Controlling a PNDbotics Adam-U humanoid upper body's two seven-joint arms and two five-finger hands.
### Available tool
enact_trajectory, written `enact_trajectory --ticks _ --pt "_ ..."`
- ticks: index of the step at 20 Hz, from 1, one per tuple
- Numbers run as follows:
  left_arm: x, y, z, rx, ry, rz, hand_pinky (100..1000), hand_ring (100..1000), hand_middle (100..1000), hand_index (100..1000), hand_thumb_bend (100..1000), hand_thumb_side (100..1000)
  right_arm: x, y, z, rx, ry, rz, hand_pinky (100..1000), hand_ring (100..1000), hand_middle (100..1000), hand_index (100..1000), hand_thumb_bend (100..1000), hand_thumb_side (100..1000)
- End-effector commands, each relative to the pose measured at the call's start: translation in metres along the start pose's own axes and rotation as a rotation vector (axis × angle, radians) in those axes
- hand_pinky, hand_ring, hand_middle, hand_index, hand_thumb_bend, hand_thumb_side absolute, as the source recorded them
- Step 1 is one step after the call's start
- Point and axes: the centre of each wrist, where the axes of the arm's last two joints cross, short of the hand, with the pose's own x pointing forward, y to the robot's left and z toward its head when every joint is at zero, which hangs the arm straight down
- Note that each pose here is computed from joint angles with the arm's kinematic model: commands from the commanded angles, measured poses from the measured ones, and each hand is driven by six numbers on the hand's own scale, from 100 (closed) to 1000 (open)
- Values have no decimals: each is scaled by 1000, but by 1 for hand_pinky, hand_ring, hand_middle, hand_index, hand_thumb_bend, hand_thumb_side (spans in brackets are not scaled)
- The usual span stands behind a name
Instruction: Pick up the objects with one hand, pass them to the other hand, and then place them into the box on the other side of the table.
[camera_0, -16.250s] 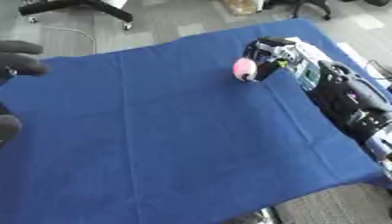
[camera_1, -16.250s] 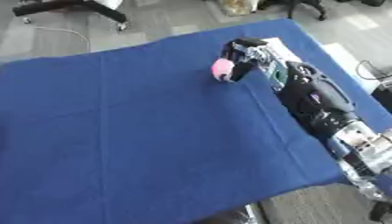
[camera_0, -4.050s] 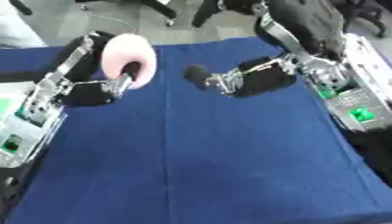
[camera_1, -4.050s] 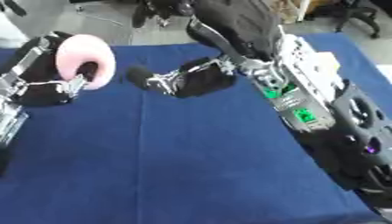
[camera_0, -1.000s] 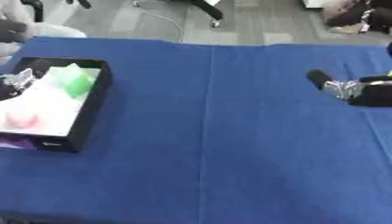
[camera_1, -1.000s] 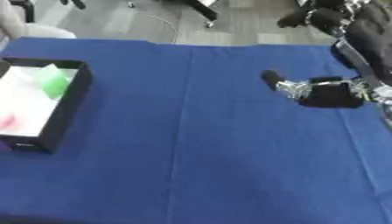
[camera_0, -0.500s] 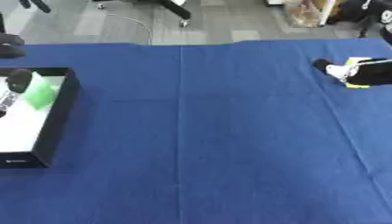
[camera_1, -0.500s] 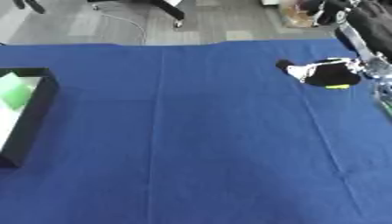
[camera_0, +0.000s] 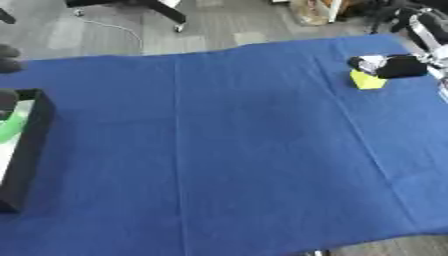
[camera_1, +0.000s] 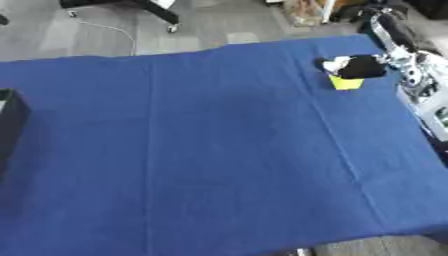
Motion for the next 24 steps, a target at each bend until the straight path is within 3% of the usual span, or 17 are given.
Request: enact_trajectory --ticks 1,10,24 --pt "10 -3 -10 -20 -52 14 773 682 693 774 515 658 -22 -12 -12 -10 85 20 831 745 777 878 585 438" --pt "10 -19 -15 -74 -69 71 774 682 692 773 504 671 -65 10 -31 -45 331 -27 827 735 771 876 591 435" --pt "14 -27 -21 -91 -94 103 774 682 692 774 495 684 -80 40 -41 20 423 -103 819 711 743 872 594 425"
